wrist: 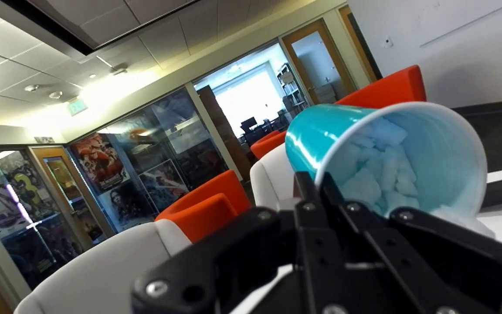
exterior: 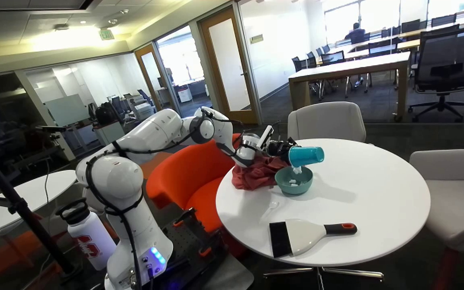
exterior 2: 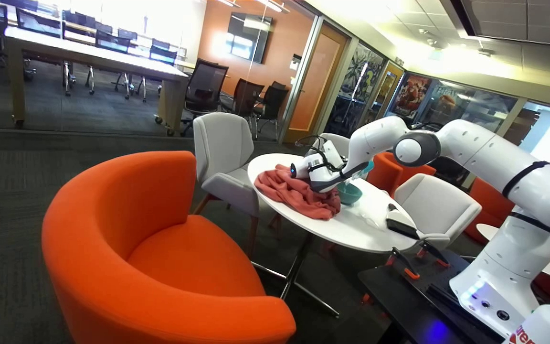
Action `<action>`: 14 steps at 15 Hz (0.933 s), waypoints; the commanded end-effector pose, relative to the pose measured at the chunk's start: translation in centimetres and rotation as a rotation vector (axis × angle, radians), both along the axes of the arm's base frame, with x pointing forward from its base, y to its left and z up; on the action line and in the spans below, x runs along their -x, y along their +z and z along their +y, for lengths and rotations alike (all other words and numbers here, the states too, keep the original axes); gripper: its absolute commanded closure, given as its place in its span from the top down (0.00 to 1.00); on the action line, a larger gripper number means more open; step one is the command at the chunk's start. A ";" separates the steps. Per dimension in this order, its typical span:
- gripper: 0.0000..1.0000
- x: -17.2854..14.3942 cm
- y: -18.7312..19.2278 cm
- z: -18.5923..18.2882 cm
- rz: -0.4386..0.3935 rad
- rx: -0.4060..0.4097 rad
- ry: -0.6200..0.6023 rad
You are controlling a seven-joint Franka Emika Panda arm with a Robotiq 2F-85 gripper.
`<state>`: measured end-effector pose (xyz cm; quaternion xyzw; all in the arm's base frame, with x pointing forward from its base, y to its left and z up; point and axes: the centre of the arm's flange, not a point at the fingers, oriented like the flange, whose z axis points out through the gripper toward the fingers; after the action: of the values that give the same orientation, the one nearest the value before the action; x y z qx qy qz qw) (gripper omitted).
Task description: Pour the contents in the cup into the bowl
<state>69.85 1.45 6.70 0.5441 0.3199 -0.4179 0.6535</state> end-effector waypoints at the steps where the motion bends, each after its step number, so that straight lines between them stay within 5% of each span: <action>1: 0.01 -1.8 -0.6 0.4 0.068 0.073 -0.023; 14: 0.01 -1.7 -0.7 0.4 0.250 0.151 -0.038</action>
<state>70.40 1.72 6.39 0.4675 0.3629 -0.4963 0.6352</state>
